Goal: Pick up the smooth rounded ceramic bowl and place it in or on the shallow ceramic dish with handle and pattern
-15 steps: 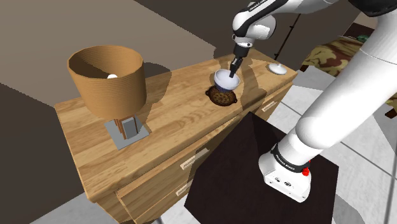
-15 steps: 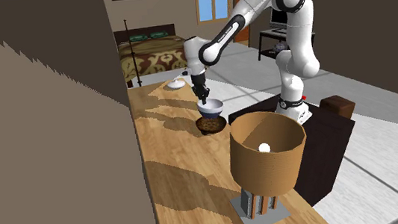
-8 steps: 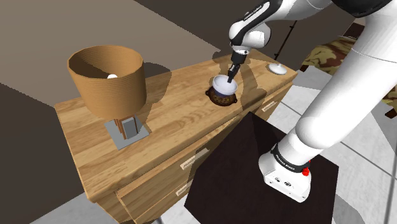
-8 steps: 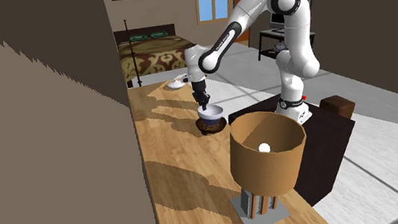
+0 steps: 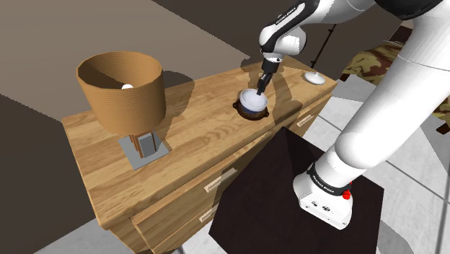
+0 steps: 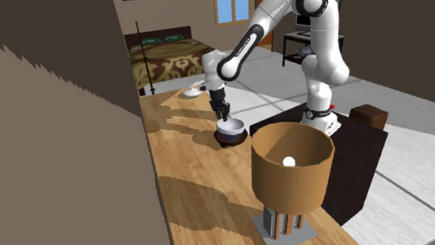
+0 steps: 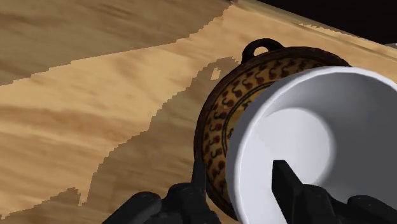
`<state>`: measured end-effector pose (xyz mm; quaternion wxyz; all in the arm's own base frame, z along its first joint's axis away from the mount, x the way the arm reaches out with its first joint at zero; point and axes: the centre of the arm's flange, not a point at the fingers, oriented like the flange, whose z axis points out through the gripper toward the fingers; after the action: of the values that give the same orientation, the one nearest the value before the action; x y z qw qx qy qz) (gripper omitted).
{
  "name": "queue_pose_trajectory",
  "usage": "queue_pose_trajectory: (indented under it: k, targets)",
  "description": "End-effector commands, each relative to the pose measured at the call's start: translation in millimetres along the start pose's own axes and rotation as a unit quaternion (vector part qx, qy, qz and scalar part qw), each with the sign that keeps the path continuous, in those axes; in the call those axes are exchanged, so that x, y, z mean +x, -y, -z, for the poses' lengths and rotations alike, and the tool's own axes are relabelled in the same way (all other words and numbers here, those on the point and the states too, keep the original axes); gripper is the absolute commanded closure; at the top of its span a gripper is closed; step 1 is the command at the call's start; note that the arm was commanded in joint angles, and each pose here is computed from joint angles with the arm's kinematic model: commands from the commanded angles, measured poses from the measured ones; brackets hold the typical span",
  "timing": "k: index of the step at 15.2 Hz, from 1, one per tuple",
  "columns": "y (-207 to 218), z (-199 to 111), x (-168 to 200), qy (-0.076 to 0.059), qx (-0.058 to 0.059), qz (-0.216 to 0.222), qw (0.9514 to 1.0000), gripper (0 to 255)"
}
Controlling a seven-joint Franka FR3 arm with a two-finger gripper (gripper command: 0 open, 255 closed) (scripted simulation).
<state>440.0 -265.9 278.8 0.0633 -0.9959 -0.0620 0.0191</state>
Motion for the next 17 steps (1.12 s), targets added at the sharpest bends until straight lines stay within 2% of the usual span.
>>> queue_pose_trajectory:
  k: [1,5,9,17]
  targets:
    - [0,0,0,0.0,0.0,0.0,1.0,0]
    - [0,0,0,0.0,0.0,0.0,1.0,0]
    - [0,50,0,0.0,0.0,0.0,1.0,0]
    - [0,50,0,0.0,0.0,0.0,1.0,0]
